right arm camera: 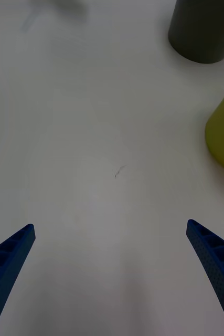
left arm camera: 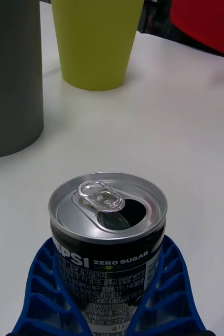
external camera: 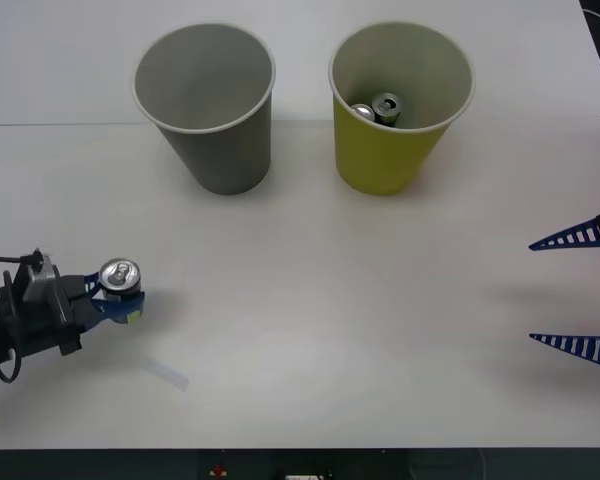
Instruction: Put the can into the green bin and the plastic bottle into the gray bin
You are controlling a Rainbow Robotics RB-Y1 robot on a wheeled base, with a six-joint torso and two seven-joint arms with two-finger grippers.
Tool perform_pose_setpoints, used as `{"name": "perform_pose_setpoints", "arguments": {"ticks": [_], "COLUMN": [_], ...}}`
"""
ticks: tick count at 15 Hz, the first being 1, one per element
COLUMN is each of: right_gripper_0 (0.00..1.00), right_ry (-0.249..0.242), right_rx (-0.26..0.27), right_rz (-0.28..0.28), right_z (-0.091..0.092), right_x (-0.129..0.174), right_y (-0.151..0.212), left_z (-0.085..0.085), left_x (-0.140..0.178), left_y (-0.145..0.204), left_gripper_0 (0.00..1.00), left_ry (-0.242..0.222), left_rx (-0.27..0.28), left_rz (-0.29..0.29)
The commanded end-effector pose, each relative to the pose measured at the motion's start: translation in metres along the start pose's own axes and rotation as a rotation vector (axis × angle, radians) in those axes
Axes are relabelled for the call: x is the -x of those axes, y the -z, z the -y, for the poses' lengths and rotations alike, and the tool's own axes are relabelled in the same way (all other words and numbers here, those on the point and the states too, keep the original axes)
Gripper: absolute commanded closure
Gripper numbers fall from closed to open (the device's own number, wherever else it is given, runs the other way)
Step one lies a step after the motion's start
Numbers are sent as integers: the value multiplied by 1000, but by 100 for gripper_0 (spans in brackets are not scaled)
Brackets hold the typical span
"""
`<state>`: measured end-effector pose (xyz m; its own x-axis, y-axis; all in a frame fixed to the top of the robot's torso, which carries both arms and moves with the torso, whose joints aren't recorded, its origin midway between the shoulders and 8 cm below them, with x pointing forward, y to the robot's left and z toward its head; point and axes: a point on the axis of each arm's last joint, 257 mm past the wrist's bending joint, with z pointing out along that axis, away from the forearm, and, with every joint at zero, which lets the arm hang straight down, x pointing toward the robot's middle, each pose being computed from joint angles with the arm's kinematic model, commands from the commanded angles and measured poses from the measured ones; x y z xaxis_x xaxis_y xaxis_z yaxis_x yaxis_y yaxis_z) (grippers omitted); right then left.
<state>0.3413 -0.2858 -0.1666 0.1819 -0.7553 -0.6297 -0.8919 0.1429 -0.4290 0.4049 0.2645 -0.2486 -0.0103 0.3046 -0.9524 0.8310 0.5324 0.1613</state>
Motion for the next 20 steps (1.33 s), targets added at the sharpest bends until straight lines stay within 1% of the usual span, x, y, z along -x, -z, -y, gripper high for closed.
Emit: {"name": "perform_pose_setpoints", "arguments": {"ticks": [1,5,9,10,11,13,15,16,17,20], "right_gripper_0": [0,0,0,0,0,0,0,0,0,0], "right_ry": [0,0,0,0,0,0,0,0,0,0], "right_rx": [0,0,0,0,0,0,0,0,0,0], "right_rz": [0,0,0,0,0,0,0,0,0,0], "right_z": [0,0,0,0,0,0,0,0,0,0], "right_x": [0,0,0,0,0,0,0,0,0,0], "right_y": [0,0,0,0,0,0,0,0,0,0], "left_z": [5,8,21,26,29,35,45,53,57,60], "left_x": [25,63,94,104,111,126,142,151,159,184], "left_y": [-4,-8,-17,-21,-23,-29,-35,-40,-43,-57], "left_gripper_0": [100,100,100,100,100,100,100,100,100,100], "left_ry": [23,50,79,81,74,65,86,100,106,93], "left_rx": [-34,-58,-63,-62,-56,-30,-19,-30,-35,-18], "left_rz": [-36,-95,-138,-139,-146,-163,-173,-188,-201,-228]}}
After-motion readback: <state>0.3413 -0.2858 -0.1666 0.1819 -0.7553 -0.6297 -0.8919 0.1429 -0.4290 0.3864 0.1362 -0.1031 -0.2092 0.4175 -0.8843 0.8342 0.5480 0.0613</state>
